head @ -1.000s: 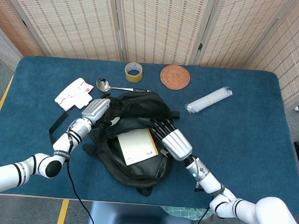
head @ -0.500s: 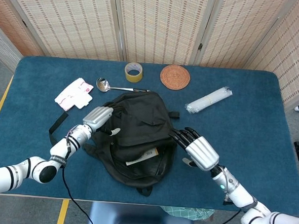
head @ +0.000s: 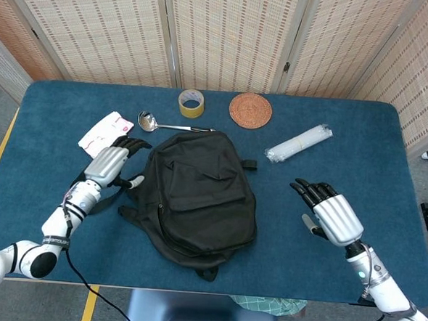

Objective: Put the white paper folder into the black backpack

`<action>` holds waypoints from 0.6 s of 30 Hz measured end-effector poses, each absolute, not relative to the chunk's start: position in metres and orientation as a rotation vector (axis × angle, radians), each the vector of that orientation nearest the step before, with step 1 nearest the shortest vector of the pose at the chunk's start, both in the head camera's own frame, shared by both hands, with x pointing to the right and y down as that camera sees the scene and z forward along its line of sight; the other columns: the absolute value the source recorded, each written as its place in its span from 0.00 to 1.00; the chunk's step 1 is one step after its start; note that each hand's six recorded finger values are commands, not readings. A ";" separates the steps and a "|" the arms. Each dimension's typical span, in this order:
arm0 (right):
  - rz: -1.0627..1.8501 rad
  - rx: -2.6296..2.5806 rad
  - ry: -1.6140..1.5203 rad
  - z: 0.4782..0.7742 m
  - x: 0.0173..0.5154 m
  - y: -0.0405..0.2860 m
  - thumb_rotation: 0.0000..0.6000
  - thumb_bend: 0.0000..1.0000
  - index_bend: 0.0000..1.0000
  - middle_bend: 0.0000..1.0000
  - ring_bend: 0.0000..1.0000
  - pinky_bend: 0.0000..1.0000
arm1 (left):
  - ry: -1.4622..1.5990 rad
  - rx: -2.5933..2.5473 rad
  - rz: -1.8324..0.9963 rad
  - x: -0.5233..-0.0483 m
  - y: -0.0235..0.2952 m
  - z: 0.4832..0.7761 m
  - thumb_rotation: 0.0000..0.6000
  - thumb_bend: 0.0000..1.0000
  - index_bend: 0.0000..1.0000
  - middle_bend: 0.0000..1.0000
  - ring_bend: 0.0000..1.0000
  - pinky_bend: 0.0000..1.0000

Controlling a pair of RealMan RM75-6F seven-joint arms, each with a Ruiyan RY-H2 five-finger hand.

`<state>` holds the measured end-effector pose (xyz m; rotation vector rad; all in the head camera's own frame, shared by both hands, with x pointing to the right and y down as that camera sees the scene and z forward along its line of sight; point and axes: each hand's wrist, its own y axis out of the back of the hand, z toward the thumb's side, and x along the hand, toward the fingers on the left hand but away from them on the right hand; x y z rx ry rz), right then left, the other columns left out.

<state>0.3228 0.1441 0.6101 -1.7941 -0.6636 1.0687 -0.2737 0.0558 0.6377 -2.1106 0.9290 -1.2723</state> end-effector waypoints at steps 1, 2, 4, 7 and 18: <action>1.089 -1.790 -0.672 0.610 0.327 0.144 1.00 0.48 0.09 0.10 0.18 0.16 | 0.944 -2.081 -1.282 -0.282 0.058 0.636 1.00 0.38 0.23 0.18 0.13 0.00; 1.117 -1.784 -0.681 0.609 0.334 0.145 1.00 0.48 0.07 0.08 0.16 0.14 | 0.958 -2.051 -1.291 -0.290 0.060 0.635 1.00 0.38 0.23 0.18 0.13 0.00; 1.163 -1.777 -0.691 0.607 0.344 0.146 1.00 0.48 0.02 0.03 0.12 0.08 | 0.988 -1.976 -1.317 -0.309 0.066 0.631 1.00 0.38 0.22 0.17 0.12 0.00; 1.223 -1.769 -0.705 0.606 0.356 0.149 1.00 0.48 0.00 0.00 0.08 0.04 | 1.004 -1.874 -1.365 -0.336 0.081 0.628 1.00 0.38 0.19 0.13 0.11 0.00; 1.420 -1.655 -0.877 0.585 0.418 0.164 1.00 0.48 0.00 0.00 0.07 0.01 | 1.136 -1.599 -1.472 -0.422 0.156 0.596 1.00 0.38 0.17 0.11 0.09 0.00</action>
